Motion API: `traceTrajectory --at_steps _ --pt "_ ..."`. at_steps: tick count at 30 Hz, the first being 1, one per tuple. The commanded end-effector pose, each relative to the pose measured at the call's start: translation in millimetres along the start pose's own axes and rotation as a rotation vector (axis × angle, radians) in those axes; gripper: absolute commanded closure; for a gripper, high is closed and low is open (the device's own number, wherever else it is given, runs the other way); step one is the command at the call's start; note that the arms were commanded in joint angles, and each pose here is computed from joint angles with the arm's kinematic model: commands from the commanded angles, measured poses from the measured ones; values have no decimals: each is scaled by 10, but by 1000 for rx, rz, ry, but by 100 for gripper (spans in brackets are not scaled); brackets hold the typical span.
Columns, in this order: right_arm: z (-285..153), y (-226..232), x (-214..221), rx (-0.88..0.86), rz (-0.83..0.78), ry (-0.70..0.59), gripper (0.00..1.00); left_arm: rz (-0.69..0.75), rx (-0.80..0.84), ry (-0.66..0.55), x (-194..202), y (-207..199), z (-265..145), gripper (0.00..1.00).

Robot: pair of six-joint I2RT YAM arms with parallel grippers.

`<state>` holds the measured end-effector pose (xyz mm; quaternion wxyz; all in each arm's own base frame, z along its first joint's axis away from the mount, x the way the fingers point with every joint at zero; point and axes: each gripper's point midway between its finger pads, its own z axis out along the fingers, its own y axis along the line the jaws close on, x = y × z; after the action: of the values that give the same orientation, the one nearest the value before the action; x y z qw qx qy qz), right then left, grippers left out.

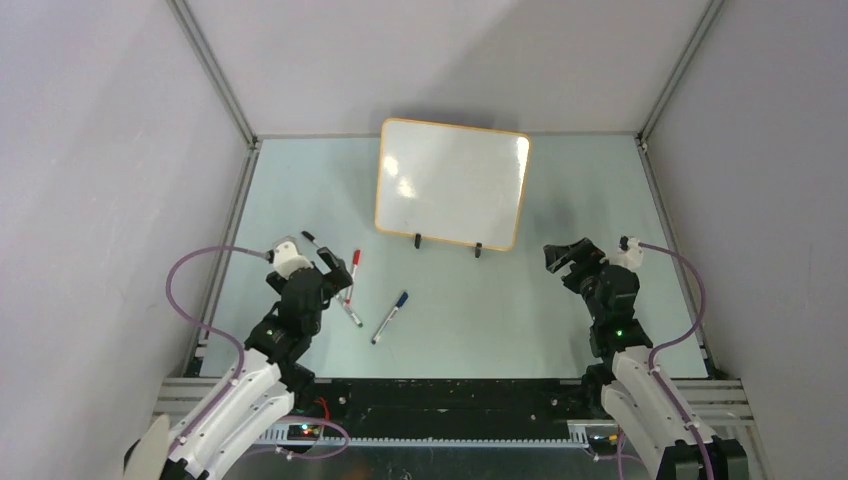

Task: Write a sentence on the whiteboard
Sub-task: Adjust the whiteboard marker at the center of the board.

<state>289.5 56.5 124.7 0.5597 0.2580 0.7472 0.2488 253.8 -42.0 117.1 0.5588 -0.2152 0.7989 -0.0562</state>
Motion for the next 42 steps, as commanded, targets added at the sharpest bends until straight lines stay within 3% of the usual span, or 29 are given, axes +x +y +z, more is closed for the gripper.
traceTrajectory --at_steps 1,11,18,24,32,42 --pt "22 151 -219 -23 18 -56 0 -17 -9 -26 -144 -62 -2 1" --pt "18 214 -226 -49 25 -56 0 -34 -125 -15 -80 71 96 9" --pt "18 199 -231 -38 21 -65 0 -58 -215 53 74 151 140 35" --pt "23 245 -221 -58 14 -61 0 -103 -253 189 484 189 178 37" --pt "33 255 -210 -59 10 -60 0 -50 -325 326 632 135 203 41" --pt "36 258 -198 -60 4 -58 0 -39 -357 298 497 109 251 41"
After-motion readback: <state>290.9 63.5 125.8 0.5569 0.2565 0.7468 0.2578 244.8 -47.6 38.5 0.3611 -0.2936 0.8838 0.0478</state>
